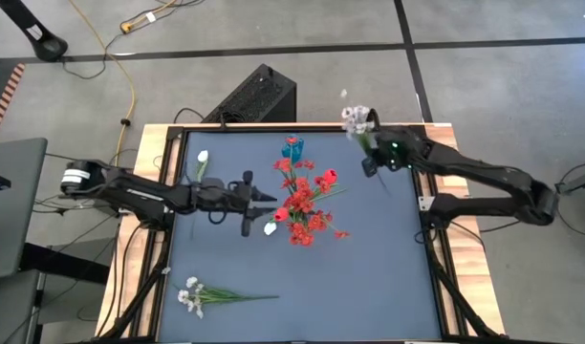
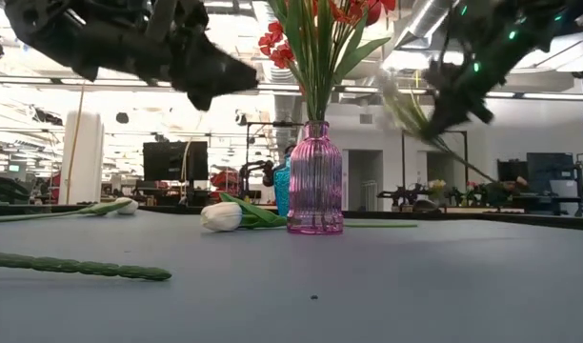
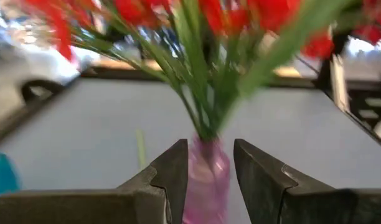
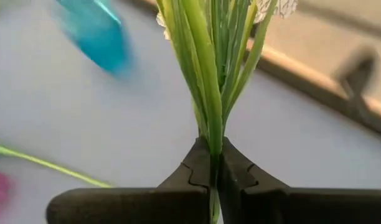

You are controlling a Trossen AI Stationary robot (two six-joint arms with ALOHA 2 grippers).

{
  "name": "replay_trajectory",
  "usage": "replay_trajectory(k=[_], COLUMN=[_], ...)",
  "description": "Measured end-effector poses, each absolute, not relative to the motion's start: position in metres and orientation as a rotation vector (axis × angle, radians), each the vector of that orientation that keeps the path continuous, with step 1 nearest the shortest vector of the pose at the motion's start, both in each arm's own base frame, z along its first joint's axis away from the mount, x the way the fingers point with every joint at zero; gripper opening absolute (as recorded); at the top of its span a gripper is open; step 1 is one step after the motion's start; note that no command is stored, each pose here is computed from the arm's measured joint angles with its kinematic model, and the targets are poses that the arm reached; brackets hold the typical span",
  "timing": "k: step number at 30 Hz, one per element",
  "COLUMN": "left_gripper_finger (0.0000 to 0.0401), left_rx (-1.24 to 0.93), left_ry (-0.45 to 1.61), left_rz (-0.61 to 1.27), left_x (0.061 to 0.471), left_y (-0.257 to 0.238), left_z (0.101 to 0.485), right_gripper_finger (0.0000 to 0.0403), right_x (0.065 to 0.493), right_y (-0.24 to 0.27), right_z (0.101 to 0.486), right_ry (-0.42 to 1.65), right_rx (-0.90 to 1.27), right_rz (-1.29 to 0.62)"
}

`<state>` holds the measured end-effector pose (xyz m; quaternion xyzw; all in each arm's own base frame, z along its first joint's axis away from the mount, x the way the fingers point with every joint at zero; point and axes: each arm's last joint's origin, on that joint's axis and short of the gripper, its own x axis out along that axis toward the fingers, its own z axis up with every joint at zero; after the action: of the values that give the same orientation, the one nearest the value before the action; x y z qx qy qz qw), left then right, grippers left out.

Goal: Sort flowers into vase by color
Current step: Put the top white flowers into the blue vase

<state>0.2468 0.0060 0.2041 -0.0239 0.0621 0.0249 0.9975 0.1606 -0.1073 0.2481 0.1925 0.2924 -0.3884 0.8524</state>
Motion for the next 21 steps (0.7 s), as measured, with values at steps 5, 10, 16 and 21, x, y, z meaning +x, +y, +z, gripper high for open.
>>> replay_trajectory(k=[5, 10, 16, 21], left_gripper_finger=[0.0119, 0.0119, 0.0119, 0.0119], left_rx=[-0.044, -0.063, -0.109, -0.084], left_ry=[0.029, 0.002, 0.022, 0.086], left_rz=[0.174, 0.215, 0.214, 0.155], left_x=[0.237, 0.232, 0.228, 0.227], left_y=[0.021, 0.044, 0.067, 0.067], left_z=[0.223, 0.227, 0.224, 0.218], right_gripper_finger=[0.0032, 0.0033, 0.0031, 0.0032], right_x=[0.176, 0.195, 0.220, 0.242], right_y=[-0.086, -0.073, -0.074, -0.085], right_z=[0.271, 0.282, 0.286, 0.279], right_ry=[0.313, 0.110, -0.047, -0.157], right_rx=[0.294, 0.219, 0.148, 0.077], right_rz=[-0.653, -0.530, -0.482, -0.491])
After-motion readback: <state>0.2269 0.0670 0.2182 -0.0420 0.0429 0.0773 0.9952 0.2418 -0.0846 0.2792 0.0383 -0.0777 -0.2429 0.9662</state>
